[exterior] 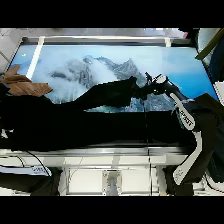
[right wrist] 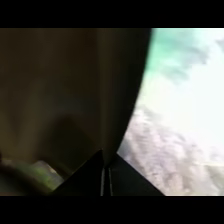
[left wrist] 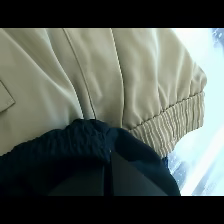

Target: Fold the clothes and pants, and hang the long-sleeved shirts on hangers.

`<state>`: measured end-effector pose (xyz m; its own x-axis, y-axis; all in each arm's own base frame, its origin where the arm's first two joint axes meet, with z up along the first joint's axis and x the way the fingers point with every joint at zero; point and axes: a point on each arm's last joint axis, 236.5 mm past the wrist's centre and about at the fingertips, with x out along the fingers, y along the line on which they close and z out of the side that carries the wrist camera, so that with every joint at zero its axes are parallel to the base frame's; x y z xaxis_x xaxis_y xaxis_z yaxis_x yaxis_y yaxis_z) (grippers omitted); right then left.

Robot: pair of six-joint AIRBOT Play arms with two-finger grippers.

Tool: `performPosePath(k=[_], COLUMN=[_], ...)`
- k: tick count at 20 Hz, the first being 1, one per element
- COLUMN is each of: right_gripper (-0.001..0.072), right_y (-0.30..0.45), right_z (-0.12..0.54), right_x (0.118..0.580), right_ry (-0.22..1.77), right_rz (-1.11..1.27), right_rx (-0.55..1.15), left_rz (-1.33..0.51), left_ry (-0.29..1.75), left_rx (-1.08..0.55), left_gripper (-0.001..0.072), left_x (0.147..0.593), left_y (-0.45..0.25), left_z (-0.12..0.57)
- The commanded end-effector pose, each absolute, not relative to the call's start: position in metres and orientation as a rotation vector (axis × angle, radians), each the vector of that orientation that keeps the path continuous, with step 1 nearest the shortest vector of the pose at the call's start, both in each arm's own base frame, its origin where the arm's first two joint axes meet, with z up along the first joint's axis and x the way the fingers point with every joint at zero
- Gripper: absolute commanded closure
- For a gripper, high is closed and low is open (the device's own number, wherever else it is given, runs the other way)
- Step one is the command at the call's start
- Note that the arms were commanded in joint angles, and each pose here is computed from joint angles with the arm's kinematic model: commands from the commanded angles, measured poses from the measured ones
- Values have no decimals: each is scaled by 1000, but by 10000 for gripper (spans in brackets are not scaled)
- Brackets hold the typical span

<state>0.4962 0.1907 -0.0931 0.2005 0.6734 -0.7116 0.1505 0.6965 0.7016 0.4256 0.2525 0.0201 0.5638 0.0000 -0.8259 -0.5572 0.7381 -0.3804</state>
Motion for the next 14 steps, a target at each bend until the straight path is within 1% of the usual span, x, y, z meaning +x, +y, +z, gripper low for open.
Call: performPosePath(k=[1,5,8,10,12,14], right_gripper=[708,708,708,708,708,708], right_y=[182,121,75,49,41,37], right_z=[-54,31,111,145,141,115], right_x=[499,482,468,460,449,452], right_ry=[1338,1326,1206,1124,1163,1208], right_rz=[506,498,380,264,220,192], right_rx=[691,516,385,286,214,196], left_rz=[340,336,338,328,290,257], left_ry=[898,798,735,710,705,732], left_rx=[-626,-549,-508,-513,-546,-550], left_gripper=[694,694,694,694,694,694], left_x=[426,421,416,417,426,436], left_y=[253,248,244,240,228,215], left_z=[38,94,126,136,135,124])
